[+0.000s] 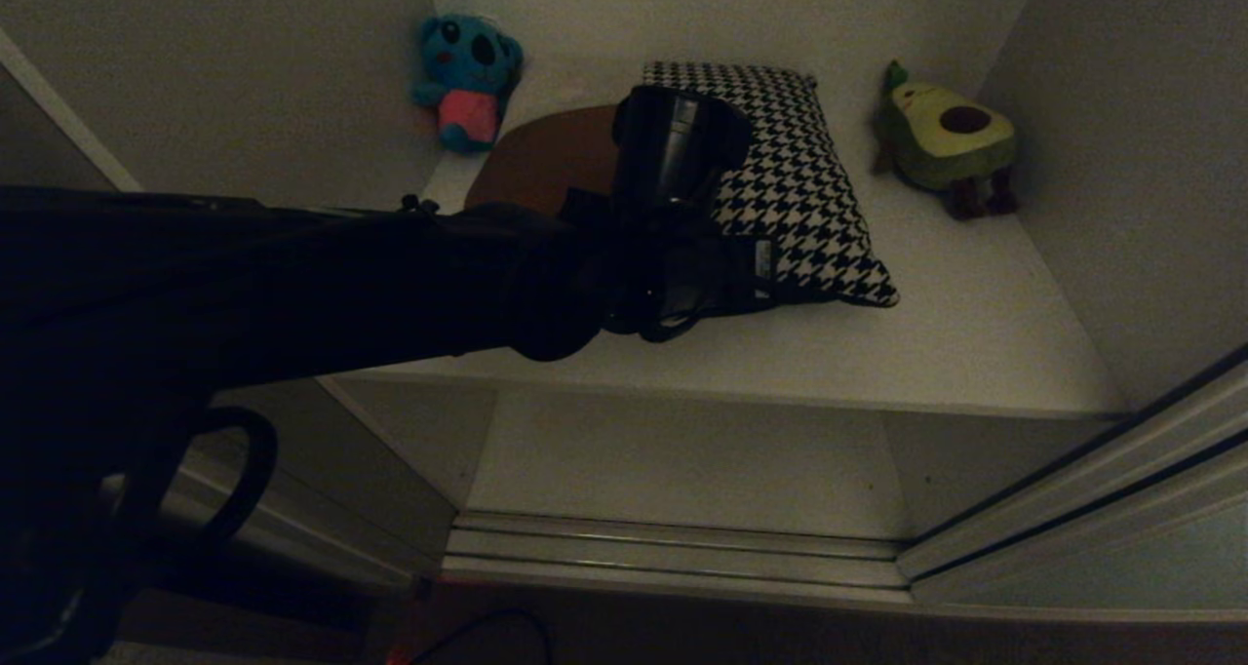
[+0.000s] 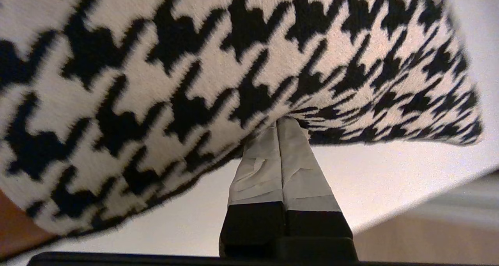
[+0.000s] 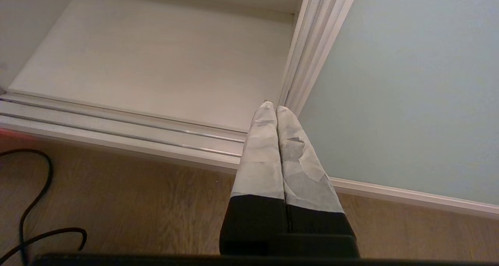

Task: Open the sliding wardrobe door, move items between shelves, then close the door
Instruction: Place the pillow on the higher shelf

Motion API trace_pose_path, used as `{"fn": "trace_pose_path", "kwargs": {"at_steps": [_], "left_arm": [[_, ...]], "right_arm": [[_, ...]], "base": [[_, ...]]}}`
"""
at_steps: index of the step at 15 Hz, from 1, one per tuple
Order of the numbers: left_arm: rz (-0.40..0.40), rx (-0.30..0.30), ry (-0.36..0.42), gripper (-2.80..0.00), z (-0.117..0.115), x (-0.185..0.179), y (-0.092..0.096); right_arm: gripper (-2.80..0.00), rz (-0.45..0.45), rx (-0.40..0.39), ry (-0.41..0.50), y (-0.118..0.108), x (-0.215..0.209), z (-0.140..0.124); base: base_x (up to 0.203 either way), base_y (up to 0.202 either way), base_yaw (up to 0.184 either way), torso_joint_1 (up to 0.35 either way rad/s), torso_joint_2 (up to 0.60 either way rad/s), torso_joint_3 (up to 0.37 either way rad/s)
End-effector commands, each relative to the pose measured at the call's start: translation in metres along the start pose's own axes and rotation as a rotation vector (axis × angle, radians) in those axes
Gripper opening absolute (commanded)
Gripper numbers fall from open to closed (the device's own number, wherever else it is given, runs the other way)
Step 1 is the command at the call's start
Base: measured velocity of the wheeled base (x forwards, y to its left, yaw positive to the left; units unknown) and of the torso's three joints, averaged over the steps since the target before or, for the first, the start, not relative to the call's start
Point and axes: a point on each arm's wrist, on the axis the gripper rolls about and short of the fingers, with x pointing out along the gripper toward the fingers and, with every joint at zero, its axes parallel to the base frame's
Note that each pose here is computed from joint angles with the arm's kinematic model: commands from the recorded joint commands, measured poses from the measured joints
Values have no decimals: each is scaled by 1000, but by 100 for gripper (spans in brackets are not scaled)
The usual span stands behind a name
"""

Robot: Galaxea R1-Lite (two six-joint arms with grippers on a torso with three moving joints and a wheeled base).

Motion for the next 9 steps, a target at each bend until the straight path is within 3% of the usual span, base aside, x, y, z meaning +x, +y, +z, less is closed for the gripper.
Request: {"fn": "trace_pose_path", "kwargs": {"at_steps": [1, 5, 9], "left_arm": [[1, -7, -9, -280, -2, 5, -1], [-20, -23, -55, -280, 26, -61, 3], [-8, 23, -123, -280, 50, -140, 13]], "right_arm": [[-280, 1, -1, 5, 0, 0, -1], [-280, 1, -1, 5, 0, 0, -1], [-280, 1, -1, 5, 0, 0, -1]], "base": [[0, 0, 0, 0, 0, 0], [0, 0, 0, 0, 0, 0], [0, 0, 0, 0, 0, 0]]}}
